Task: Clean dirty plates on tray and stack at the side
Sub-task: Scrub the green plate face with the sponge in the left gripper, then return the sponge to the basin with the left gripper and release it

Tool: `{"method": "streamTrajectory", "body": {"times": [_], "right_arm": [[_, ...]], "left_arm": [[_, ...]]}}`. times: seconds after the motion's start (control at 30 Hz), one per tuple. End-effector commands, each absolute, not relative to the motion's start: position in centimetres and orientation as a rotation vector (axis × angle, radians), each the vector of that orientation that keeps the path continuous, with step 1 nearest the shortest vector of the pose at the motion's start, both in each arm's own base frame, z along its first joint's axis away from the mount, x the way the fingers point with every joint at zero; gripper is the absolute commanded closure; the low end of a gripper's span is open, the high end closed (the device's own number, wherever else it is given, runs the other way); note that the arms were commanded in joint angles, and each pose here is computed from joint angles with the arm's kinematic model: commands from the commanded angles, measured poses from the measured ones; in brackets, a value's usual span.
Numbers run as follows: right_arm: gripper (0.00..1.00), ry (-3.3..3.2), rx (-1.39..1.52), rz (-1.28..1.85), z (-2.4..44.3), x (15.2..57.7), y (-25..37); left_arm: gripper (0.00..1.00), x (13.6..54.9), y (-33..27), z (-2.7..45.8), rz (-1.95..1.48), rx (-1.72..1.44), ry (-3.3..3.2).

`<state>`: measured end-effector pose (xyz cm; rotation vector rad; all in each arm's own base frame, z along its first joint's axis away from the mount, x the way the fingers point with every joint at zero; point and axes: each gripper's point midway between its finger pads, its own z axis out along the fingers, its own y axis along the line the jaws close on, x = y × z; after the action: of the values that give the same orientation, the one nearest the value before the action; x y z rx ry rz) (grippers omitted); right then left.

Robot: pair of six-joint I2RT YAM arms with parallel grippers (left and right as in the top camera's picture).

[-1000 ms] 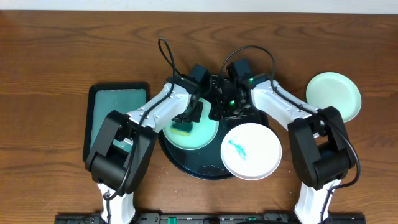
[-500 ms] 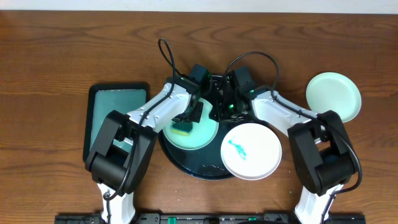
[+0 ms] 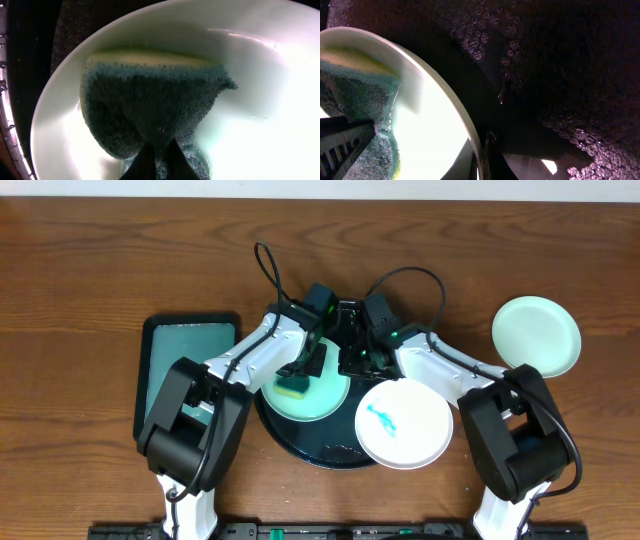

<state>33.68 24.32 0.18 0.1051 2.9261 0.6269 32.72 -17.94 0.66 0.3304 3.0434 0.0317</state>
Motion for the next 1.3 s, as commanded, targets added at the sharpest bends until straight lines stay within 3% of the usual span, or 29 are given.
{"method": "streamTrajectory", "body": {"times": [0.0,0.2,0.5,0.67,0.83,1.27], "right_arm": [[0.99,3.024,0.196,0.593,-2.3,31.2,24.7],[0.99,3.029,0.199,0.589,-2.3,31.1,24.7],[0.99,3.039,0.179,0.581,-2.4,30.8,24.5],[0.99,3.040,0.180,0.580,-2.4,30.8,24.5],[0.99,3.040,0.180,0.580,-2.4,30.8,24.5],[0.99,3.043,0.176,0.588,-2.4,30.8,24.4]], "left_arm": [[0.93,27.3,-20.7,-2.5,-0.216,0.393,3.252],[0.93,25.1,-25.1,-0.8,-0.698,0.470,3.274],[0.93,26.5,-25.7,1.0,-0.745,0.475,3.183],[0.93,28.5,-23.8,3.2,-0.633,0.345,3.130],[0.93,30.8,-17.6,5.0,-0.290,0.125,3.093],[0.93,32.3,-6.8,9.4,0.105,-0.153,2.974]]}}
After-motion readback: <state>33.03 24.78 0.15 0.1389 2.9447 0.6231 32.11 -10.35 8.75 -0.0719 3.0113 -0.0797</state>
